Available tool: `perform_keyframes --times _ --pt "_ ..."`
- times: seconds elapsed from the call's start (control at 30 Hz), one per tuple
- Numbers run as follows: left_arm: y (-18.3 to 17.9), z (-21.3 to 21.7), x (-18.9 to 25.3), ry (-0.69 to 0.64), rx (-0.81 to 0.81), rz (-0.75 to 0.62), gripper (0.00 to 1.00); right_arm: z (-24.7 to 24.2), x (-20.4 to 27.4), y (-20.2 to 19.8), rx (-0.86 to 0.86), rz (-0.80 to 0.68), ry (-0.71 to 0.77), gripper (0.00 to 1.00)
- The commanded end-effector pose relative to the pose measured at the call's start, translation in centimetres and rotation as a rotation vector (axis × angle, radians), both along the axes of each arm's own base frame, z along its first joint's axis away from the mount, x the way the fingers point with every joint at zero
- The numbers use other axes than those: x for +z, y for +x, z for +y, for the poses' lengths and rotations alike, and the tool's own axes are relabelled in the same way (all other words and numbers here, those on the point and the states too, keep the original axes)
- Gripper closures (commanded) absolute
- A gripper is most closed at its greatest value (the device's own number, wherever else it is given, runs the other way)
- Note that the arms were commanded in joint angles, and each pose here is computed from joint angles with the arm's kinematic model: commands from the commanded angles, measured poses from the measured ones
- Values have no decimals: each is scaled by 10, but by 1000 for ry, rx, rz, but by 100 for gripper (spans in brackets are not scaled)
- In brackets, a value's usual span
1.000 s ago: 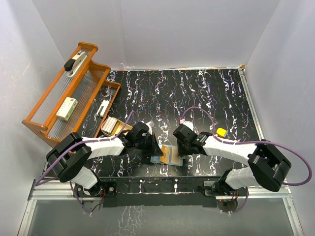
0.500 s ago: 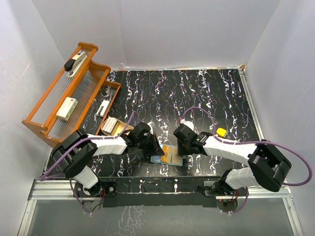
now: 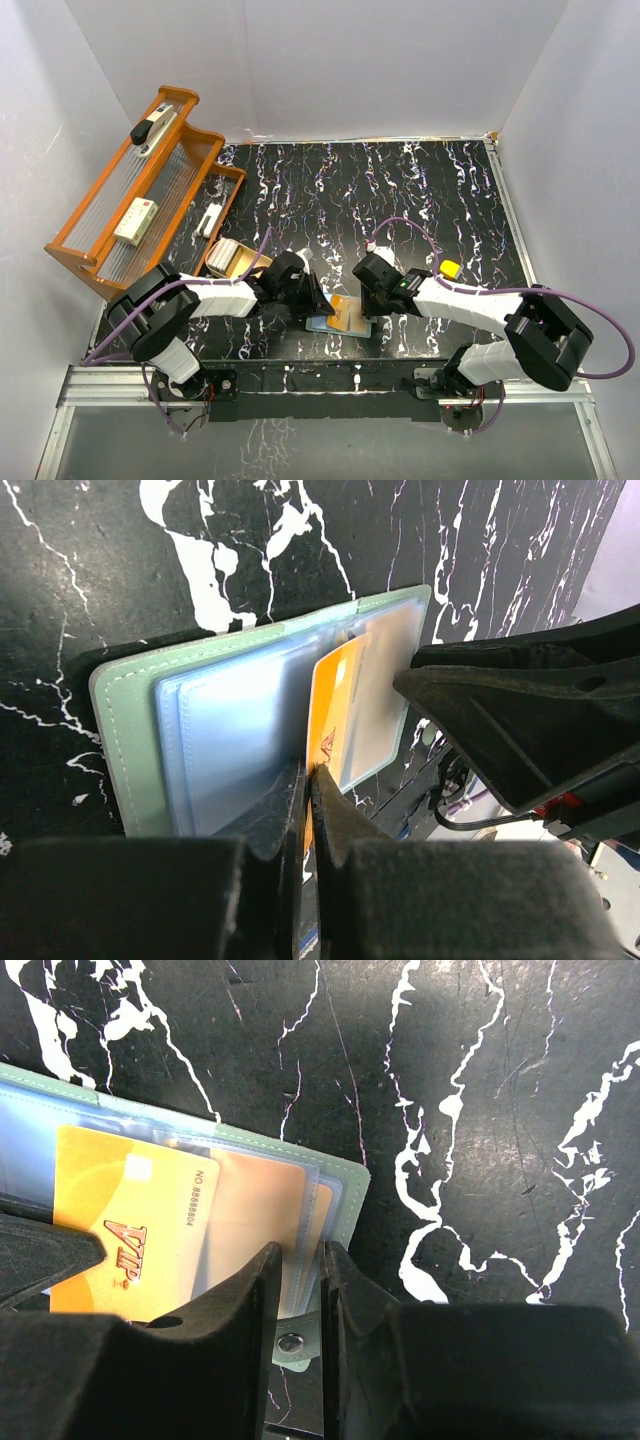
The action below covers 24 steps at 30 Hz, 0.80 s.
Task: Put the credit cards into the card holder
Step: Insert the credit card into the card holder.
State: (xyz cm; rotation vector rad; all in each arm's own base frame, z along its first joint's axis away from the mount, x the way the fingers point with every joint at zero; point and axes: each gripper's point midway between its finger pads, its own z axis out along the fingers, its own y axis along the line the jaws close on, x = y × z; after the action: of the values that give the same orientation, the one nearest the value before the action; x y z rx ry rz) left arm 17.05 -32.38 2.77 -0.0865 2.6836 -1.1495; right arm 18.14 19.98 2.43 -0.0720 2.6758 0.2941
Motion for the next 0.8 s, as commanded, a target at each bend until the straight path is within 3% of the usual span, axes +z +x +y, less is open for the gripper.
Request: perform_keyframes --times 0.0,0.77 --pt "7 11 -6 37 51 -41 100 2 5 5 -20 -34 26 81" --pt "7 9 -14 -7 112 -36 100 4 8 5 -45 -40 53 82"
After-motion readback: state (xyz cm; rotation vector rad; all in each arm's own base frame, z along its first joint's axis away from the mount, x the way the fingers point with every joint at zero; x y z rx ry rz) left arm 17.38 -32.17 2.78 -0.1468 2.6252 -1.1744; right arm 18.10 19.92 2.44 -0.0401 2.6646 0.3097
